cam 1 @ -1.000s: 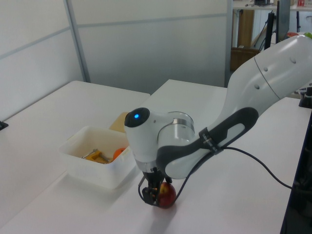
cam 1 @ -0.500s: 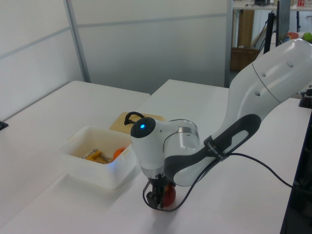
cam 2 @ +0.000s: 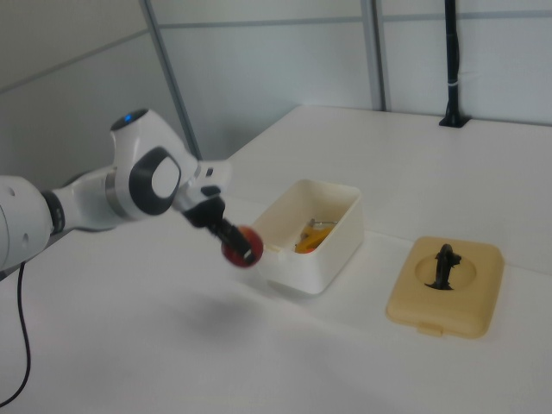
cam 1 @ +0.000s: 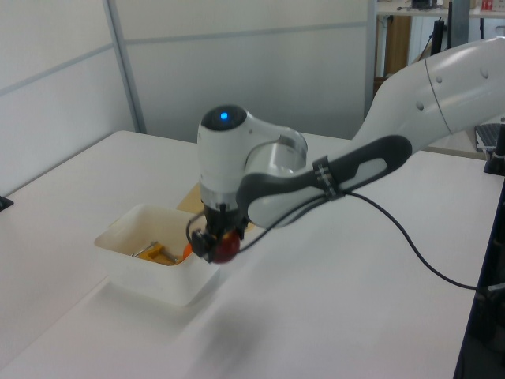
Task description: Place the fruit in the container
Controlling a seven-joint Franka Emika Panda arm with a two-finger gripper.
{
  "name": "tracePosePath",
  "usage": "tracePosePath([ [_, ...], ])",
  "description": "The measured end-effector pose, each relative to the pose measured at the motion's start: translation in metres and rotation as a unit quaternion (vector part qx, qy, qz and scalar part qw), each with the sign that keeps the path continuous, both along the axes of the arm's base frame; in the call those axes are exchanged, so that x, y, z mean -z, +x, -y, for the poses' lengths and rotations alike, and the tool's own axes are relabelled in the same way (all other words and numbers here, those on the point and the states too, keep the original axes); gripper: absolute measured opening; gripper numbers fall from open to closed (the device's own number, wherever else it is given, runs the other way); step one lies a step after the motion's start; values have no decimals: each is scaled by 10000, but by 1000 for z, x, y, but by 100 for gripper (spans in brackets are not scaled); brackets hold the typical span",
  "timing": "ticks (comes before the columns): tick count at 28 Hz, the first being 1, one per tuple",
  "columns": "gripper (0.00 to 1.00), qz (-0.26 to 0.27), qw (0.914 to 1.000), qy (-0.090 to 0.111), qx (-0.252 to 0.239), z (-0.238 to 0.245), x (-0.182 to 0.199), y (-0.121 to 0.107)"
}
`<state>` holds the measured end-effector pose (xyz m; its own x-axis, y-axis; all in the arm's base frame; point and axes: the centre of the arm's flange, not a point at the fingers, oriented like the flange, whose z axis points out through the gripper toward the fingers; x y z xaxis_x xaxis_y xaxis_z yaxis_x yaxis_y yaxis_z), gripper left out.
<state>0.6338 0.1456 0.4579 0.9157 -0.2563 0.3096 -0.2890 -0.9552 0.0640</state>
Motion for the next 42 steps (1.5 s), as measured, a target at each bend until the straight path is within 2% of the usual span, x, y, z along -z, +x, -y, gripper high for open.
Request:
tracePosePath([
  [3, 91, 394, 9984, 217, 339, 6, -23, 14],
  [8, 91, 803, 9917, 491, 875, 10, -28, 34],
  [15, 91, 1160, 9791, 372, 1630, 21, -3, 66],
  [17, 93, 1216, 9768, 339, 1728, 21, 2, 71],
  [18, 100, 1246, 9757, 330, 1771, 21, 4, 74],
  [24, 100, 1337, 9744, 350, 1775, 20, -4, 77],
  [27, 100, 1322, 9759, 323, 1707, 18, -5, 76],
  [29, 100, 1199, 9810, 185, 1514, 18, -3, 75],
  [32, 100, 747, 9910, -17, 1114, 19, 3, 70],
  [35, 100, 121, 9981, 20, 609, 23, 6, 62],
  [38, 100, -478, 9988, -2, 122, 32, 1, 51],
  [42, 100, -993, 9947, -103, -254, 51, -14, 37],
])
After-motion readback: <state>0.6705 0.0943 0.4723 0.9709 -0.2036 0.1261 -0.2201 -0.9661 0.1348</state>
